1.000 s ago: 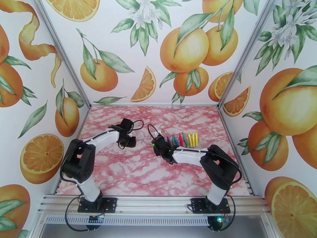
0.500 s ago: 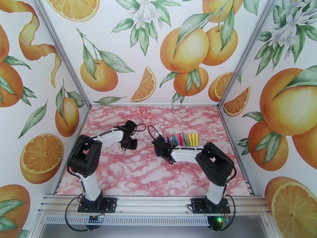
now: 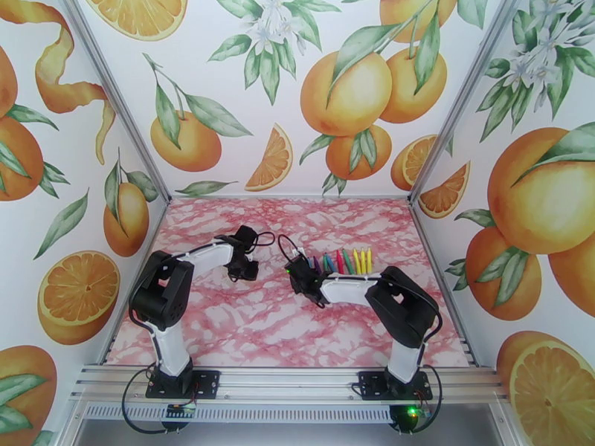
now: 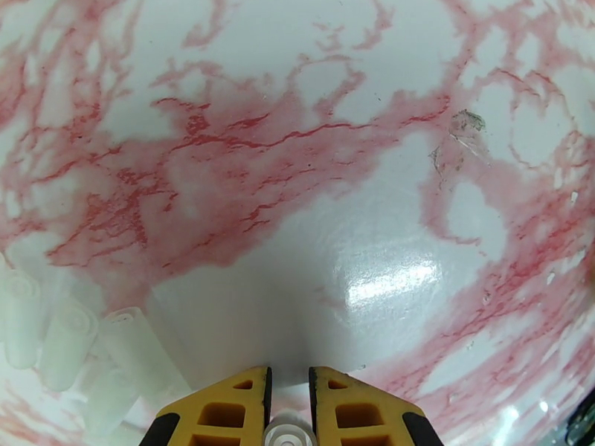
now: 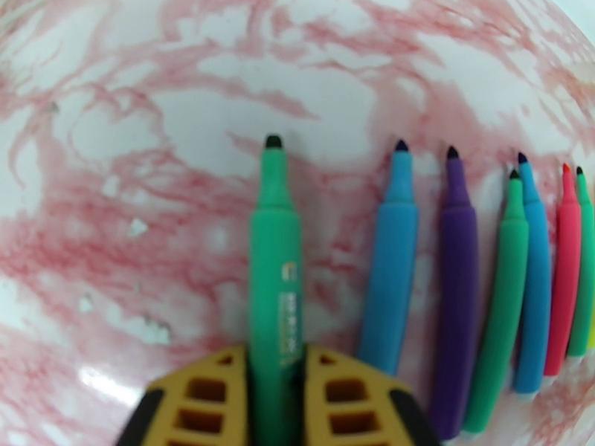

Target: Open the pen caps

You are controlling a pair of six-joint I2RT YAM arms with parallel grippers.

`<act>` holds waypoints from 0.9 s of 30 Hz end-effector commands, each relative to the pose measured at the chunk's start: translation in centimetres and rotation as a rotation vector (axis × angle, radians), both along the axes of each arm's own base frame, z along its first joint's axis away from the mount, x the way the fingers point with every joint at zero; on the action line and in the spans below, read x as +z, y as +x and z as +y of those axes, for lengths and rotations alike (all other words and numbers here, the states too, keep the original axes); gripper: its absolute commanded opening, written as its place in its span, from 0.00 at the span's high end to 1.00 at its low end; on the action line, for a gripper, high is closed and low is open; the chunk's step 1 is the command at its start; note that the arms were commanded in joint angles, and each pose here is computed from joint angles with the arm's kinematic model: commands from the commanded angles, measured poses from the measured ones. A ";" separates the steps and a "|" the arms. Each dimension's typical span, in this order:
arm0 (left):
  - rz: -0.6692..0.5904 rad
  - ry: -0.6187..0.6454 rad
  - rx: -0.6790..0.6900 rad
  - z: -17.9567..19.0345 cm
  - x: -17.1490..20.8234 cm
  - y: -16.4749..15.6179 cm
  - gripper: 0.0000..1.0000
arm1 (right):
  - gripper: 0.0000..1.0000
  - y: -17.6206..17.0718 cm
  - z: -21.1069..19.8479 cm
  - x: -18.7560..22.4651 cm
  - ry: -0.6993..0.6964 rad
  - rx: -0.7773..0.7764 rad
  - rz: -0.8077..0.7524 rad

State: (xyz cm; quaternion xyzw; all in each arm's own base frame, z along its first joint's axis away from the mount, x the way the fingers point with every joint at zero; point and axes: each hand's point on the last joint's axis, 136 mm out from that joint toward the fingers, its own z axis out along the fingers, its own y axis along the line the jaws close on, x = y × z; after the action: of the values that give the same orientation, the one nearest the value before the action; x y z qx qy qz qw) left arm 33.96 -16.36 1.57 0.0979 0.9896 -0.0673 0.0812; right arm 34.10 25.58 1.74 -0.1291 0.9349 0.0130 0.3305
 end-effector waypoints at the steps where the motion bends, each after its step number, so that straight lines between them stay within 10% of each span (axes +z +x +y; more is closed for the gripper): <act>1: -0.013 0.002 -0.021 -0.4 0.5 0.6 0.80 | 0.82 0.3 -0.3 0.0 -0.003 -0.017 0.005; 18: -0.138 -0.068 -0.045 -1.6 5.5 2.3 0.65 | 0.60 0.9 0.1 6.3 0.034 0.041 -0.103; 27: -0.403 0.057 -0.060 0.9 10.0 5.5 0.45 | 0.32 1.8 -0.9 13.3 0.073 0.100 -0.286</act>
State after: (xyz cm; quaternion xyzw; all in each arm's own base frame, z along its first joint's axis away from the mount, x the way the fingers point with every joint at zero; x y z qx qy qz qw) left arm 37.25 -16.32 7.74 0.1374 0.9709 -0.0519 0.1892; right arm 35.39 25.75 13.05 -0.1559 0.8855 0.0537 0.4344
